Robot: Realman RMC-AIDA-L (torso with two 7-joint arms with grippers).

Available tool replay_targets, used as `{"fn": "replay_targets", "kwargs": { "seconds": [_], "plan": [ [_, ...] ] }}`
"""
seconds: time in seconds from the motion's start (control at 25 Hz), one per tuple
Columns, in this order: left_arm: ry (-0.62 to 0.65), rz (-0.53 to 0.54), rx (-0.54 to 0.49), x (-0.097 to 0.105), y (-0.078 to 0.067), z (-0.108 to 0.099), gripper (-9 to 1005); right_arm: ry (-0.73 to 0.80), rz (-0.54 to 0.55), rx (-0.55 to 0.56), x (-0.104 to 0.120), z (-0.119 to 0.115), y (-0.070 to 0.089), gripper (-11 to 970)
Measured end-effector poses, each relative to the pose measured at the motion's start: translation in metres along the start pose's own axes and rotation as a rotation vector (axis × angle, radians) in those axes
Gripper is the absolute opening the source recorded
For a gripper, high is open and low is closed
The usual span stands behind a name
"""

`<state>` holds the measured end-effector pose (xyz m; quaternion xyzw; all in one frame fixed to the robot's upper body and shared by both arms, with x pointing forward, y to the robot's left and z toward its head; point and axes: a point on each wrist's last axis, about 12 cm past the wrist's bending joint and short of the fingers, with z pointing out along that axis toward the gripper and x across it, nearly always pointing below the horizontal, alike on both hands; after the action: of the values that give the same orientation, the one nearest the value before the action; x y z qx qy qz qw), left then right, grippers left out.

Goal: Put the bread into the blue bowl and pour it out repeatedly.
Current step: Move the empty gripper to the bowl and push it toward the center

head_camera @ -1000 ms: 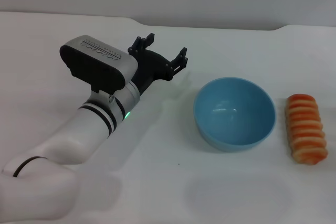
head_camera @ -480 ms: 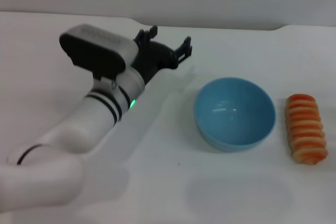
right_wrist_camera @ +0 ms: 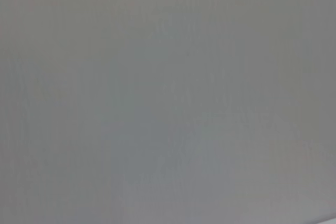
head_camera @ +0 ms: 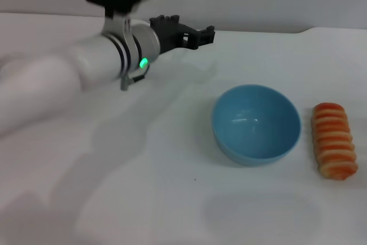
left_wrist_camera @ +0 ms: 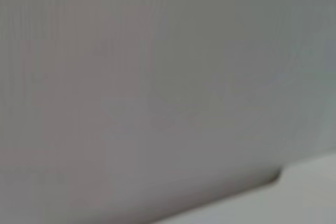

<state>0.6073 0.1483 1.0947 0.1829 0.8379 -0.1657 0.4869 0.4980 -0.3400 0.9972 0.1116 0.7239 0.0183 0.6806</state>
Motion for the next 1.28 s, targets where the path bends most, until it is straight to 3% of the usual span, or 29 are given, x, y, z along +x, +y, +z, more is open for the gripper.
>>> {"fn": "replay_targets", "kwargs": {
  "seconds": [0.04,0.2,0.4,0.72,0.96,1.28],
  "plan": [
    [0.054,0.005,0.026,-0.014,0.005,-0.005,846,-0.003,-0.002,0.000,-0.001,0.000,-0.001,708],
    [0.149,0.010,0.095,-0.034,0.011,-0.015,847,-0.023,-0.008,-0.003,-0.004,0.001,-0.002,706],
    [0.256,0.005,0.177,-0.046,0.012,-0.026,849,-0.050,-0.027,-0.003,-0.008,0.000,-0.006,703],
    [0.361,-0.002,0.258,-0.030,-0.006,-0.026,851,-0.048,-0.031,0.001,-0.008,-0.001,-0.007,698],
    [0.398,-0.025,0.269,-0.006,-0.018,-0.010,854,-0.046,-0.033,0.007,-0.007,-0.003,-0.010,695],
    [0.406,-0.035,0.234,0.007,-0.016,0.001,856,-0.039,-0.034,0.012,-0.006,-0.005,-0.011,690]
  ]
}}
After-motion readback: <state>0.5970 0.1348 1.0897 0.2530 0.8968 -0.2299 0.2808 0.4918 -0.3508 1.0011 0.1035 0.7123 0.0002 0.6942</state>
